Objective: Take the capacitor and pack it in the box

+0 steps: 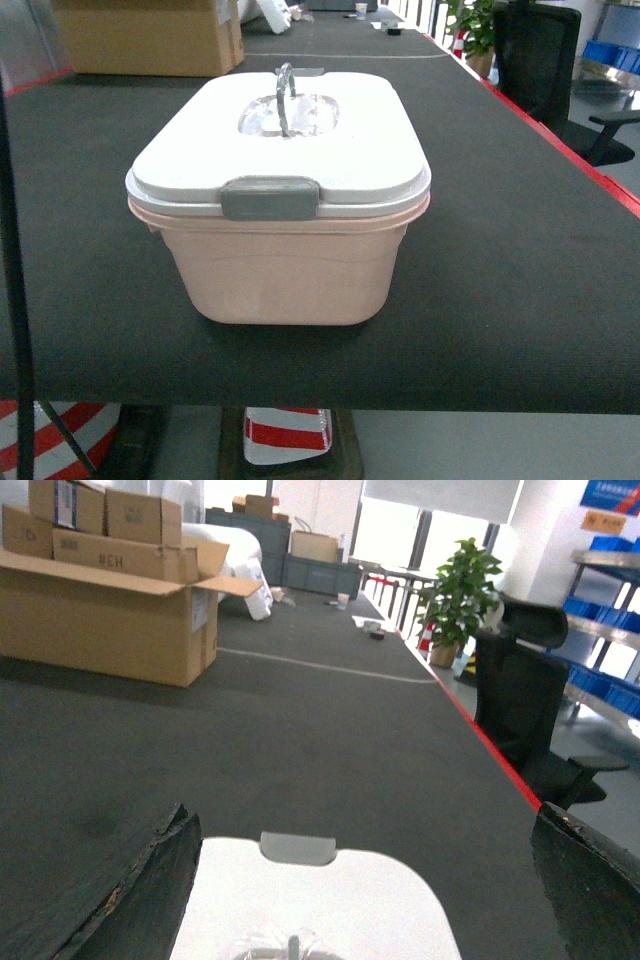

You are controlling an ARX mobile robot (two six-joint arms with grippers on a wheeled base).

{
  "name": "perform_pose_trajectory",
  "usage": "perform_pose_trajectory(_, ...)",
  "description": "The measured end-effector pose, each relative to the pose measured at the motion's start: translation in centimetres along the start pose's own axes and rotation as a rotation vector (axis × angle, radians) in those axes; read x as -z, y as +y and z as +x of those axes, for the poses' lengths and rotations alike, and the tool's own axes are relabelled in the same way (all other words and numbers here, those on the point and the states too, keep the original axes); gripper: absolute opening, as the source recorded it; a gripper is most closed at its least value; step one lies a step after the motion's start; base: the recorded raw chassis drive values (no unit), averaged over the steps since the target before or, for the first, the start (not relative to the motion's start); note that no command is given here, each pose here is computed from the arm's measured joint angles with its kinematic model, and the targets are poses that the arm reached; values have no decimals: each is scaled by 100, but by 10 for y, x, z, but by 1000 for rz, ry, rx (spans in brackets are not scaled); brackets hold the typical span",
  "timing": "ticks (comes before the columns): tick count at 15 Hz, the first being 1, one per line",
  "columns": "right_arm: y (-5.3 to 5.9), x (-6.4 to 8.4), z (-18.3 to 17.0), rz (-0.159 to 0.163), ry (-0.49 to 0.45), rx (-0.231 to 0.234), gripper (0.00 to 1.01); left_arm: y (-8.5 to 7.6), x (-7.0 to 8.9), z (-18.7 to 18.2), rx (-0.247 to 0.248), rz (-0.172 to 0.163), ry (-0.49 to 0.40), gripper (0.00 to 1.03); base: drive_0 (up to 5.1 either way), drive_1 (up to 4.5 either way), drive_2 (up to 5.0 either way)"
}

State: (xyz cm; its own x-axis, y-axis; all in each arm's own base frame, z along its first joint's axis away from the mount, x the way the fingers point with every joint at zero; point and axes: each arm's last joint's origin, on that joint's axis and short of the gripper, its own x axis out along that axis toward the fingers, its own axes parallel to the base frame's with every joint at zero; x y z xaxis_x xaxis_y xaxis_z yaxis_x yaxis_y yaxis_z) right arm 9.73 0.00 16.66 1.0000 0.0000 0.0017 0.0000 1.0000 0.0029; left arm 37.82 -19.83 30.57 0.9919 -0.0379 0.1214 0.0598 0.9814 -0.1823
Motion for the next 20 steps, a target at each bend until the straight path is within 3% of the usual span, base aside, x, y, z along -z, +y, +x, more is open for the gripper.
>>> perform_pose_trajectory(6, 0, 0, 0, 0, 0, 0, 98, 14, -35, -36, 26, -25, -89, 98, 0, 0, 0)
perform_pose_trajectory(8, 0, 0, 0, 0, 0, 0, 98, 14, -30, -34, 21, 1, -54, 97, 0, 0, 0)
perform_pose_trajectory(9, 0, 0, 0, 0, 0, 0, 98, 19, -28, -37, -14, 65, 27, 91, 0, 0, 0)
perform_pose_trajectory(10, 0, 0, 0, 0, 0, 0, 98, 39, -16, -55, -18, 138, 105, 78, 0, 0, 0)
perform_pose_trajectory(11, 0, 0, 0, 0, 0, 1, 98, 67, -10, -76, -35, 155, 105, 66, 0, 0, 0)
perform_pose_trajectory(13, 0, 0, 0, 0, 0, 0, 98, 112, -6, -113, -79, 152, 58, 41, 0, 0, 0)
perform_pose_trajectory(16, 0, 0, 0, 0, 0, 0, 98, 146, 33, -159, -43, 174, 137, 4, 0, 0, 0)
perform_pose_trajectory(20, 0, 0, 0, 0, 0, 0, 98, 174, 44, -199, -54, 171, 118, 2, 0, 0, 0)
